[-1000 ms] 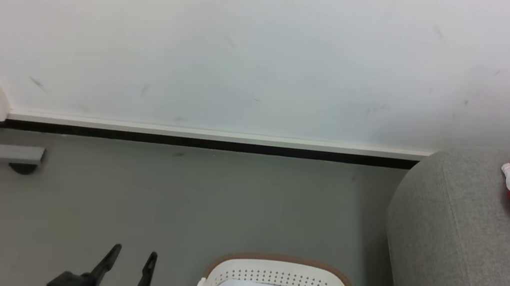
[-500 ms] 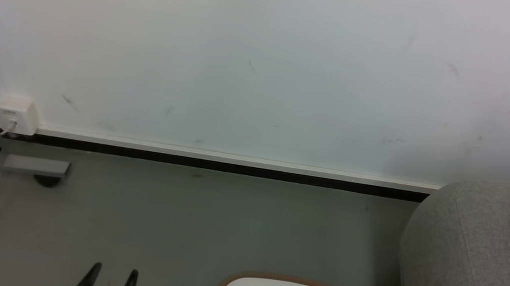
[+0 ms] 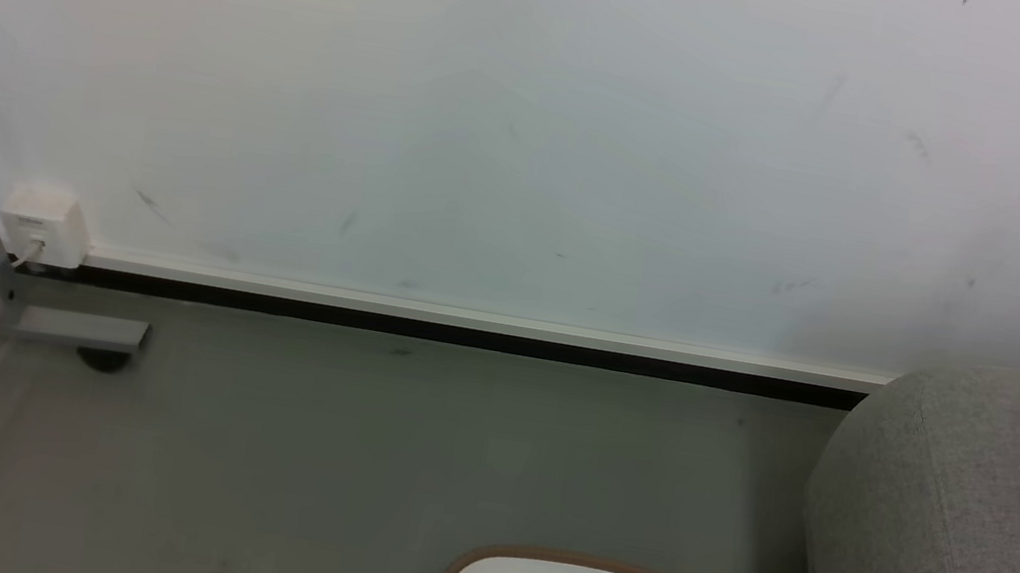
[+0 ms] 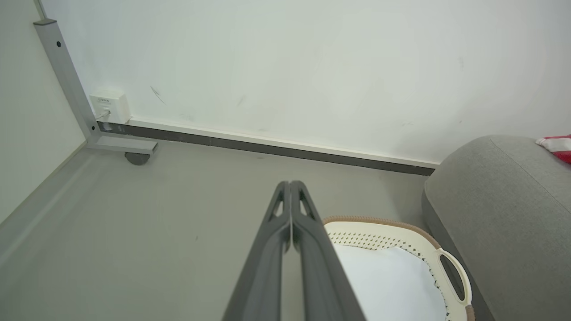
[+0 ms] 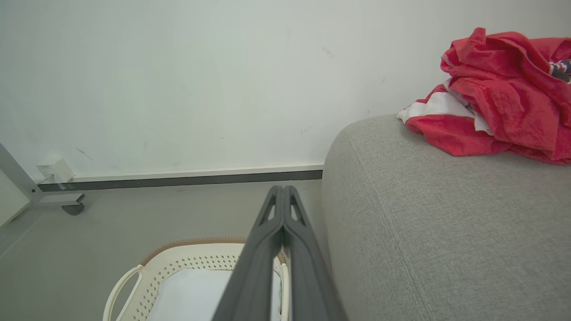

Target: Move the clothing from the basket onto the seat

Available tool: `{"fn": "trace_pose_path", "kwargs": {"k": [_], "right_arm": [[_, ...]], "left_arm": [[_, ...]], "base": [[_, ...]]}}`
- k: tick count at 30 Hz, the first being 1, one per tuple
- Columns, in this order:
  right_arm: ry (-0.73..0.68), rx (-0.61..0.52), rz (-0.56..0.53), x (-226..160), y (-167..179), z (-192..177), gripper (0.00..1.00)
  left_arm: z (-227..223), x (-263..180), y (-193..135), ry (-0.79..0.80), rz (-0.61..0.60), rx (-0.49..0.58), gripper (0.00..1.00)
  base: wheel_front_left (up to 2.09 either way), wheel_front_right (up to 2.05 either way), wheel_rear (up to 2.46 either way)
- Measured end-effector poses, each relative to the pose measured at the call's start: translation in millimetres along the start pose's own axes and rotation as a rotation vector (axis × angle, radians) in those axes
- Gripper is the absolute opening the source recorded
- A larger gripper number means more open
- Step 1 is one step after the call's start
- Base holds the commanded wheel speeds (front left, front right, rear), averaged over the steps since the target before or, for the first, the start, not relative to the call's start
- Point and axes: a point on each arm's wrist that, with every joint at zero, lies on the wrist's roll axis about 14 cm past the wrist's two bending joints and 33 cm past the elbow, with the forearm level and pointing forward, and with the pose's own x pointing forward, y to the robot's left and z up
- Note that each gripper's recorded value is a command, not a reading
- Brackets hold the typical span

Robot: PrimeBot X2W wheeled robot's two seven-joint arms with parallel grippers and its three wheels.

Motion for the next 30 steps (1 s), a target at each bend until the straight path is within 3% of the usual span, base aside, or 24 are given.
{"fn": "trace_pose_path", "kwargs": {"k": [30], "right_arm": [[-0.021,0.505,-0.075,18,-12,16,0.0]], "left_arm": [[15,21,15,0.005,0.076,-0.518,0.0]], "base": [[0.0,0.0,0.0]]}}
